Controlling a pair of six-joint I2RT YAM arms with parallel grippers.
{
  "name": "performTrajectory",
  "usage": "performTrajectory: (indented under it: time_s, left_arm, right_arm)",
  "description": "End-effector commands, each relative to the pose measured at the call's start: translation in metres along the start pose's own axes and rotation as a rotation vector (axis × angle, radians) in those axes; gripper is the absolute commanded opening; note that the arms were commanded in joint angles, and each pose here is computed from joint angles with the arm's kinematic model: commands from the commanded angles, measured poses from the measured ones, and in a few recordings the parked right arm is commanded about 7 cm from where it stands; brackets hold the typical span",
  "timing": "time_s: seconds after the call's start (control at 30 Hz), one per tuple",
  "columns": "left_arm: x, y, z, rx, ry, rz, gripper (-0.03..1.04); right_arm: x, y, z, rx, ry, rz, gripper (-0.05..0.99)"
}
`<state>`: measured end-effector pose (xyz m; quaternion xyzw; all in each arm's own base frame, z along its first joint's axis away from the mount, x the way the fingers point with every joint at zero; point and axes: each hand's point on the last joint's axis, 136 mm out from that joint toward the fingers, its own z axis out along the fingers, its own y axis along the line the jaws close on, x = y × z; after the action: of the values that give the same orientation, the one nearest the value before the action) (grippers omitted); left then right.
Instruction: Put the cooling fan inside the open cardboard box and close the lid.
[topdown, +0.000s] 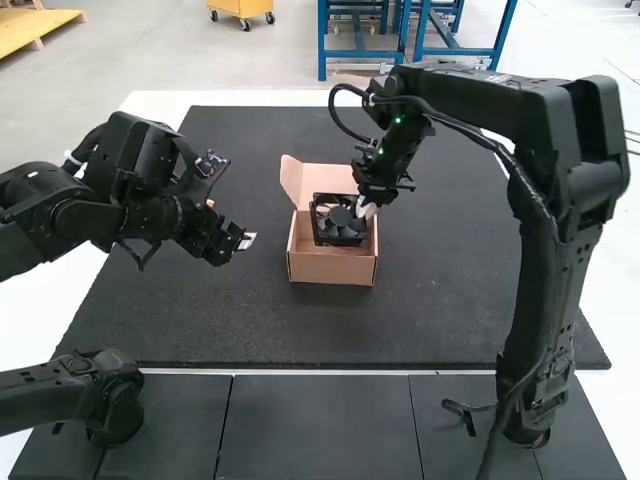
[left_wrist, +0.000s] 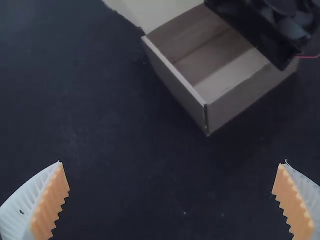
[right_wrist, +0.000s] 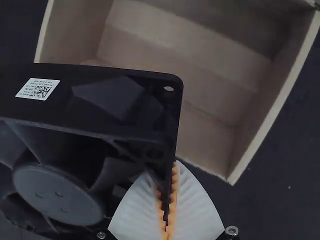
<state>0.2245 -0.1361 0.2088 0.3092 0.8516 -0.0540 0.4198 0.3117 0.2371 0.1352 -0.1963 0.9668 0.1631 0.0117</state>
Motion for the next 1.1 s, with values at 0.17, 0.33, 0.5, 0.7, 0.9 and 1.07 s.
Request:
performTrajectory:
  time_s: [0.17,0.33,0.5,0.7,0.9,1.07]
  left_arm:
    - [-0.005,0.004,-0.003,-0.016,-0.027,0.006,0.96]
    - [-0.006,0.004,-0.003,-0.016,-0.03,0.006,0.96]
    - [-0.009,0.004,-0.004,-0.017,-0.041,0.006,0.96]
    - [-0.01,0.004,-0.005,-0.016,-0.043,0.008,0.96]
    - [-0.012,0.005,-0.005,-0.019,-0.047,0.006,0.96]
    - [-0.014,0.004,-0.006,-0.018,-0.058,0.006,0.96]
  right_arm:
    - [-0.029,0.011,0.001,-0.03,-0.035,0.044,-0.02]
    - [-0.028,0.019,0.01,-0.028,-0.017,0.067,-0.02]
    - [-0.031,0.019,0.019,-0.009,-0.021,0.116,-0.02]
    - [-0.029,0.012,0.029,0.009,0.001,0.164,-0.02]
    - [-0.032,0.005,0.037,0.027,-0.001,0.183,-0.02]
    - [-0.034,-0.006,0.043,0.043,0.009,0.197,-0.02]
